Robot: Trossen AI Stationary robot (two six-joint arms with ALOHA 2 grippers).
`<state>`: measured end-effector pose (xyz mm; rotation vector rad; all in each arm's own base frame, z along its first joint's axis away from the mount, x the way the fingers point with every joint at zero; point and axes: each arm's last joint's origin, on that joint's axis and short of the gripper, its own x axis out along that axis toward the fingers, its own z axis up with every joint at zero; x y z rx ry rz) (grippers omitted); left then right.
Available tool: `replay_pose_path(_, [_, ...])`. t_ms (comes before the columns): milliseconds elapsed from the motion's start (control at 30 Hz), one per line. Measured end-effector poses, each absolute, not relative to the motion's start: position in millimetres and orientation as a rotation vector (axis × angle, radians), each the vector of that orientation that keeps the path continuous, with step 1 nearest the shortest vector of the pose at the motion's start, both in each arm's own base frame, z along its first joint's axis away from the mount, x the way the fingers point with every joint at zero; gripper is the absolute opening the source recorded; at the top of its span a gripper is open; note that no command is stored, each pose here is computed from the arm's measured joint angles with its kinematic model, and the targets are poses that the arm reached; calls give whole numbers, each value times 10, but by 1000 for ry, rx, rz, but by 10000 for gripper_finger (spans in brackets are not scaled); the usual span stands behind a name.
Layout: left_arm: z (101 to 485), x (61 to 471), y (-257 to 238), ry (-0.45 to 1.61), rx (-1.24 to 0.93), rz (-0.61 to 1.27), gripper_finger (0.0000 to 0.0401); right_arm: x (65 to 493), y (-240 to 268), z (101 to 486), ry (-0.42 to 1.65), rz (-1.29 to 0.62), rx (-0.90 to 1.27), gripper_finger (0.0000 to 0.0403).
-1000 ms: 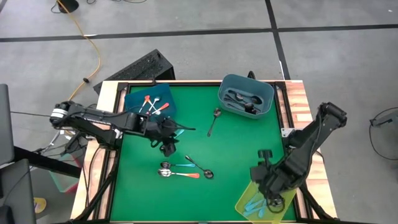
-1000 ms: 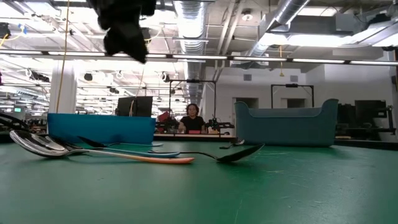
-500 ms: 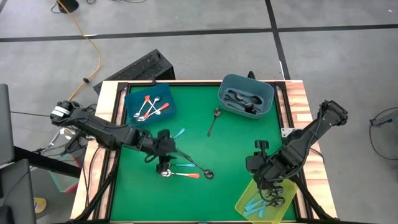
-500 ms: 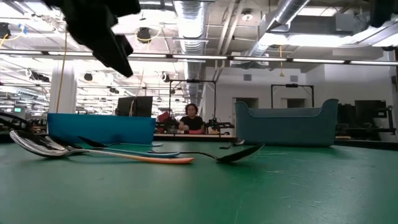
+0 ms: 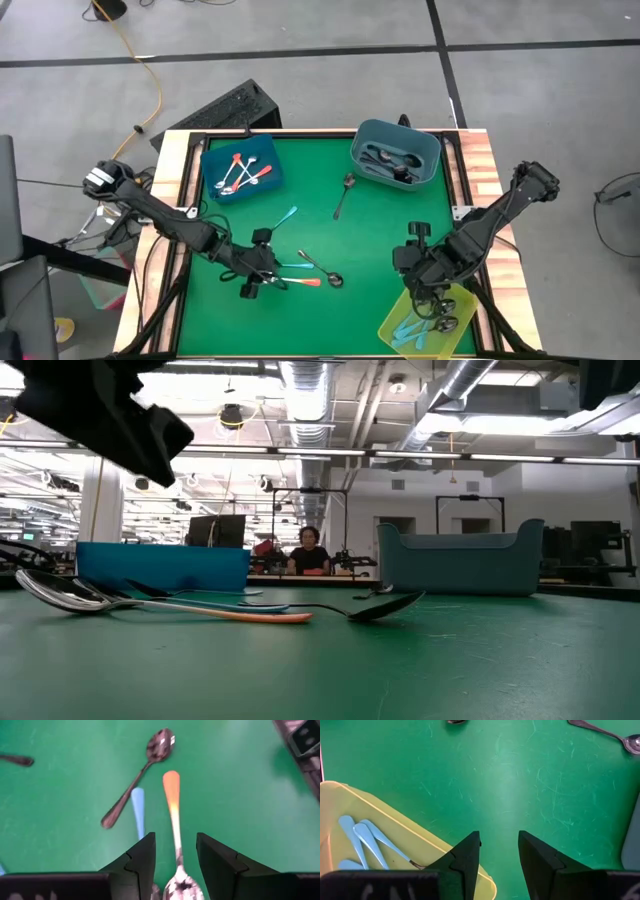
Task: Sort silverware by color (type)
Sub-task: Put the blue spoon into the yellow bin
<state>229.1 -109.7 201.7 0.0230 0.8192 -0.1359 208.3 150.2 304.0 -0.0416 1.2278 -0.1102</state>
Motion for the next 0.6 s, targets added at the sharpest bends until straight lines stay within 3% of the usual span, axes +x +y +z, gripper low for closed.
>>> replay_pose_path(200, [1960, 2405, -1182, 763, 0, -161, 125, 2080, 1489, 2951, 1243, -123, -46, 147])
replay_pose_path(600, [1716, 2588, -1358, 837, -1, -214, 125, 2089, 1497, 2911, 1237, -139, -14, 147])
